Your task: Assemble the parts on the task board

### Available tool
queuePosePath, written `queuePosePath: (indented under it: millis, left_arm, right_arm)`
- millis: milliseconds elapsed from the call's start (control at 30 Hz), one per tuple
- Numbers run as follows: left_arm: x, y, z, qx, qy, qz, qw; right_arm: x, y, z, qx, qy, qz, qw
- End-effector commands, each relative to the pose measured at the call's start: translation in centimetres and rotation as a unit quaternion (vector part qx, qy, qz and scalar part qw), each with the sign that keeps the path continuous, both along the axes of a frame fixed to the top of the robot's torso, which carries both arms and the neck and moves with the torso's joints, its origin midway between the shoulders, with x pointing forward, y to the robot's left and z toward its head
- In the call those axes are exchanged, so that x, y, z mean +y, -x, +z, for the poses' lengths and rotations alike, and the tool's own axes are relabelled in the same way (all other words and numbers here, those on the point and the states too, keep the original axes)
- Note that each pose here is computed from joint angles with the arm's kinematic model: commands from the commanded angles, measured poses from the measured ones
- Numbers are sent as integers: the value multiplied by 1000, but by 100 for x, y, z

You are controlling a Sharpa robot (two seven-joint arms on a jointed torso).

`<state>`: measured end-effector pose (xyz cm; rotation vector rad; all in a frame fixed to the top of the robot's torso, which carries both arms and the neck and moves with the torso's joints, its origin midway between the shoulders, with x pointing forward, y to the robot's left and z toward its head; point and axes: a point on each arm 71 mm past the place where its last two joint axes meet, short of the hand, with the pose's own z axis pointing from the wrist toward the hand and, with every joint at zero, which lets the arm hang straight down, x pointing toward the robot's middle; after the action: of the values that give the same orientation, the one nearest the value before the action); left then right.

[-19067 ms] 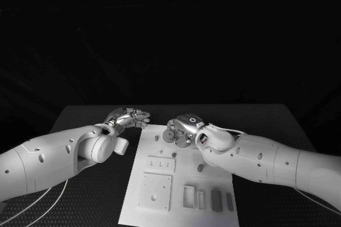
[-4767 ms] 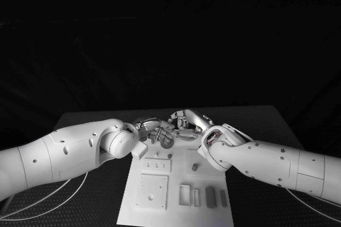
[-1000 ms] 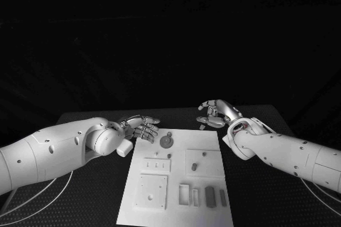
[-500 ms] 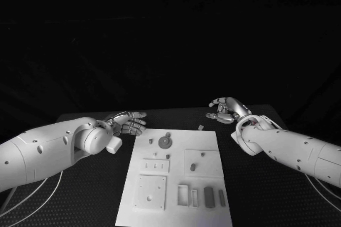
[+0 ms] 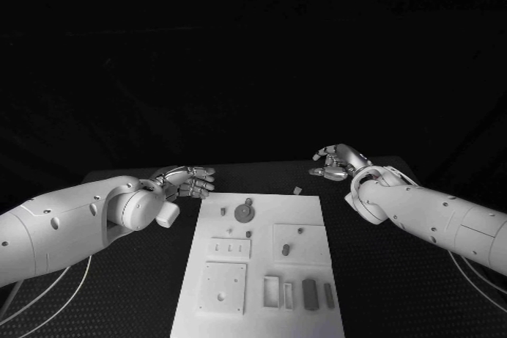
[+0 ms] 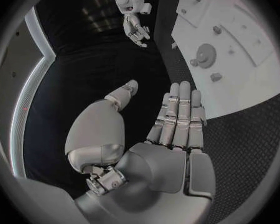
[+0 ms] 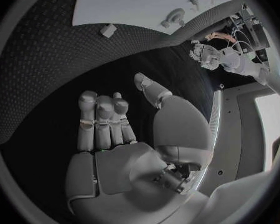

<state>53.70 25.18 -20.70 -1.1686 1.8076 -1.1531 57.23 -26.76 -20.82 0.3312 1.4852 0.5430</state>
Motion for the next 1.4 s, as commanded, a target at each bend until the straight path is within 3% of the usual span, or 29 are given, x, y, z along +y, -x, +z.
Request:
queuePosePath:
  millis: [33, 300, 567, 933, 1400]
  left_arm:
    - [-15, -7, 45, -23, 14, 4, 1000]
    - [-109, 51, 64, -30, 12, -15, 999]
    - [-240, 142, 126, -42, 14, -44, 998]
    - [-276, 193, 242, -56, 12, -56, 997]
    - [-277, 177, 242, -54, 8, -54, 997]
  right_arm:
    - [6, -53, -53, 53, 24, -5, 998]
    - [44, -179, -121, 110, 52, -28, 992]
    - [108, -266, -180, 134, 65, -37, 988]
    - [180, -276, -187, 134, 76, -32, 988]
    - [239, -201, -176, 139, 86, -13, 986]
